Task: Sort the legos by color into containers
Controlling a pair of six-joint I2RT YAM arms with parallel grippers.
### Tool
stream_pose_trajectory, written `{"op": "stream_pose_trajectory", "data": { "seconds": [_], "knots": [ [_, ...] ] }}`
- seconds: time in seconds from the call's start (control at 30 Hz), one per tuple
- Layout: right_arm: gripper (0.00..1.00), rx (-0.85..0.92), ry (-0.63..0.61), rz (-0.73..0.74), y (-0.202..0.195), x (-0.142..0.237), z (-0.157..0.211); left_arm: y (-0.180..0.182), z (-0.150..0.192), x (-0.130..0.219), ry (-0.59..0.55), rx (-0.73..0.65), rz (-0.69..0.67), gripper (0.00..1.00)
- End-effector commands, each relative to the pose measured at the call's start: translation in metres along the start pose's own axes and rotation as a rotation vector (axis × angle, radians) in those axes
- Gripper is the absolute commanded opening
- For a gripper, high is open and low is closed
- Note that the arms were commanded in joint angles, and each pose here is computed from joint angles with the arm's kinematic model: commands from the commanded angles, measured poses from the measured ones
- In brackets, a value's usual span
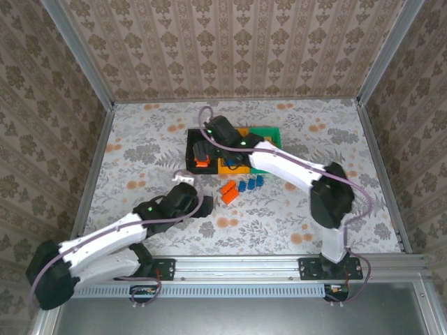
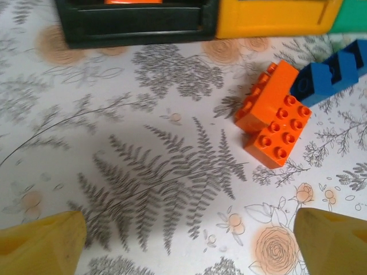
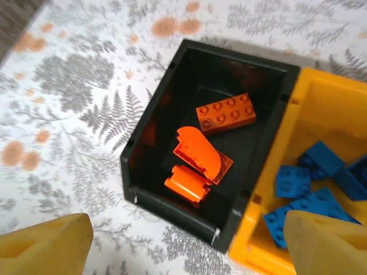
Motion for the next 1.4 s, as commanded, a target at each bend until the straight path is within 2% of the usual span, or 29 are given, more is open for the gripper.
{"op": "stream_pose_trajectory", "data": {
  "seconds": [0.0,0.2,0.4,0.9,1.13,1.37],
  "knots": [
    [0.88,-0.047,-0.108,-0.01,-0.014,0.04,0.002,-0.024,-0.029,-0.014,0.004,-0.117,0.084,0.88],
    [0.88,-0.099,-0.112,0.029,-0.06,0.085,0.048,-0.044,-0.052,-0.052,0.064,-0.247,0.073,0.78],
    [0.89,-0.179,-0.169,0.04,-0.093,0.123,0.071,-0.053,-0.069,-0.078,0.092,-0.362,0.007,0.69],
    [0.89,-0.22,-0.269,0.039,-0.112,0.167,0.076,-0.061,-0.057,-0.129,0.226,-0.463,-0.075,0.54],
    [0.89,-0.232,-0.285,0.039,-0.116,0.172,0.078,-0.064,-0.047,-0.133,0.265,-0.472,-0.025,0.41],
    [0.89,-0.238,-0.283,0.044,-0.118,0.171,0.079,-0.065,-0.037,-0.119,0.27,-0.452,-0.015,0.23]
  ]
}}
Point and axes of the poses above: each hand's point on the last joint's axis, 136 mm out from that joint toward the fingers, its own x axis back along the fingers, its own y axis along the line the jaws close on, z = x × y, the point moved 10 cm from there along x, back along the fingers, and after that the axes turned 7 degrees about -x, right-handed, at the moved point
